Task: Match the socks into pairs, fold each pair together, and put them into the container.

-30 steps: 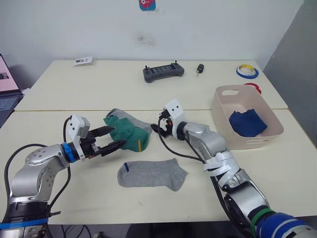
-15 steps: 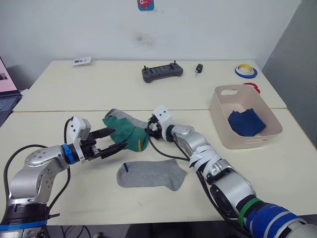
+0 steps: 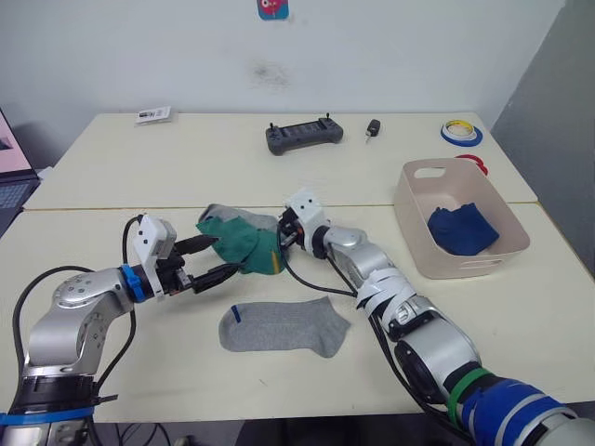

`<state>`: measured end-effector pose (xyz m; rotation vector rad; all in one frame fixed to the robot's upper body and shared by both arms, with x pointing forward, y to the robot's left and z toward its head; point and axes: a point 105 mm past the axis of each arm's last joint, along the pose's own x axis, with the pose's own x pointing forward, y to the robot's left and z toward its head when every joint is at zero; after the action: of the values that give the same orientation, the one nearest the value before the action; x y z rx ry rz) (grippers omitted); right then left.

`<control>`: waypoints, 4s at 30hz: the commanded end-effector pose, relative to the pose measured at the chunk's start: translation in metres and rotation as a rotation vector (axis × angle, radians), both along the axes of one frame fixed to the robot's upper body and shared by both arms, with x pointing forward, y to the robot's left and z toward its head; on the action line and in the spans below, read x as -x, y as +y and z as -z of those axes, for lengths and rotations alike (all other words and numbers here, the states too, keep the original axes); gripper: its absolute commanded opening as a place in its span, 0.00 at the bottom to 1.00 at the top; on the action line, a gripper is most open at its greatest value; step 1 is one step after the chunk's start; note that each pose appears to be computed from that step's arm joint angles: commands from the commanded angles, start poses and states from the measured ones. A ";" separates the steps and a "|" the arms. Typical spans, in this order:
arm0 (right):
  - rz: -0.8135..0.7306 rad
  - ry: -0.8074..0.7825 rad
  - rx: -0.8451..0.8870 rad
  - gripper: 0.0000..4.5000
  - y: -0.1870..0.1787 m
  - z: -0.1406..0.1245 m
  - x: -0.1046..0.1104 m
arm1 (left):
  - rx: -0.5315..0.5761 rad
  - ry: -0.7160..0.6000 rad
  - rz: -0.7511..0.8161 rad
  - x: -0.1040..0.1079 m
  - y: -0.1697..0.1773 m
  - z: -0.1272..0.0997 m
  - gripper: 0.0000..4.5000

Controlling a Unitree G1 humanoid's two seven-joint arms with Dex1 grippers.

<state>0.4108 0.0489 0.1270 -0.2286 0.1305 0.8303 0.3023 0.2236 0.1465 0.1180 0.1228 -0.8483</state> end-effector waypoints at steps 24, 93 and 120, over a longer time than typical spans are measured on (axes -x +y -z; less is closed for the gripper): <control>-0.155 -0.393 -0.087 0.01 -0.033 -0.133 0.030 | 0.006 -0.100 -0.082 -0.016 0.006 -0.011 1.00; -0.475 -0.372 0.626 0.00 -0.127 0.019 0.106 | -0.171 -0.159 0.382 0.023 -0.061 -0.003 1.00; -0.553 -0.272 0.452 0.00 -0.129 -0.045 0.134 | -0.269 -0.297 0.414 -0.042 -0.075 0.017 1.00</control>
<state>0.2818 -0.0812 0.1658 -0.7935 0.0297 1.2857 0.3403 0.1519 0.1213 0.4838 -0.0313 -1.1953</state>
